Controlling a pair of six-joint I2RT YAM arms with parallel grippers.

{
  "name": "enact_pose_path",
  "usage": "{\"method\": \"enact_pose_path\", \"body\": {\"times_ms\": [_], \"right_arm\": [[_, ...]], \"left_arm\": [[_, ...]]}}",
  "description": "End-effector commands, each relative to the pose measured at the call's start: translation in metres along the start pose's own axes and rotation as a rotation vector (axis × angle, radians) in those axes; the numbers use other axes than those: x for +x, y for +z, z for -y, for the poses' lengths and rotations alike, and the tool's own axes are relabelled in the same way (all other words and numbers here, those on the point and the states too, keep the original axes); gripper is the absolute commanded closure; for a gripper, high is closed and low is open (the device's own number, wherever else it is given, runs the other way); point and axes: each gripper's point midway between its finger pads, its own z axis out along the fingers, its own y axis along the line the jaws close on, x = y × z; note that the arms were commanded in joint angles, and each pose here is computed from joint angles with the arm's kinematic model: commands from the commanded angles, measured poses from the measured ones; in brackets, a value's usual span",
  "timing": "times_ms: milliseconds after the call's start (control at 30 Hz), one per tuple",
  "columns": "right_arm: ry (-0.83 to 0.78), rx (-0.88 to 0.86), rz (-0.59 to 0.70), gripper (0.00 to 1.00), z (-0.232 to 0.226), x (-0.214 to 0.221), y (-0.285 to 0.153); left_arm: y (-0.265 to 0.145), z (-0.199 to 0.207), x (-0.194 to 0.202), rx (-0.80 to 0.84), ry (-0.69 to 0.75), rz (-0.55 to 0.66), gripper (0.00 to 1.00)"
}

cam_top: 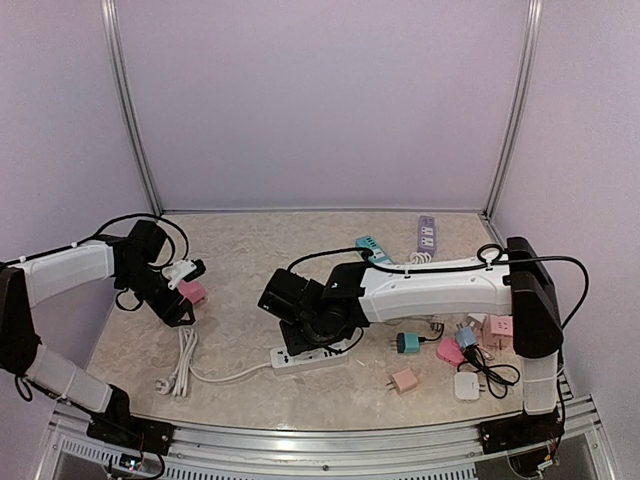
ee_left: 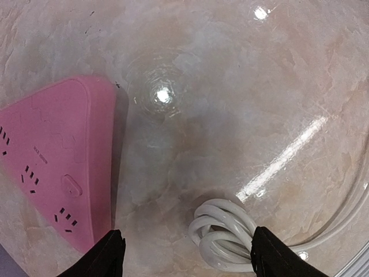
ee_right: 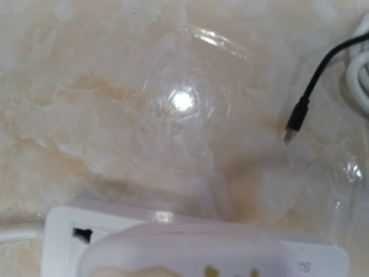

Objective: Insert the plug
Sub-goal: Insert the plug into the socket.

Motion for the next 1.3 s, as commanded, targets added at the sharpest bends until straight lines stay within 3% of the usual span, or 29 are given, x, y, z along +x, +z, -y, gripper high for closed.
{"method": "enact_pose_path", "body": {"times_ms": [0,300,867,1133,1267], "right_arm": [[-0.104,0.119,-0.056,1.00,0.024,0.022,0.020],[-0.080,0.093,-0.076,1.00,0.021,0.028,0.026],[-0.155,0.257,-0.225,1.00,0.064,0.078,0.038],[-0.114,0.249,-0.219,1.00,0.066,0.086,0.040],[-0.108,0.267,-0.138,1.00,0.070,0.081,0.045]], "left_arm": [[-0.007,-0.003,-0.002,-0.013,-0.011,0.019,0.26],[-0.010,-0.004,-0.004,-0.022,-0.011,0.025,0.25],[-0.025,-0.013,-0.009,-0.065,-0.011,0.046,0.15],[-0.031,-0.015,-0.015,-0.072,-0.025,0.076,0.09],[-0.033,-0.015,-0.017,-0.074,-0.024,0.082,0.05]]}}
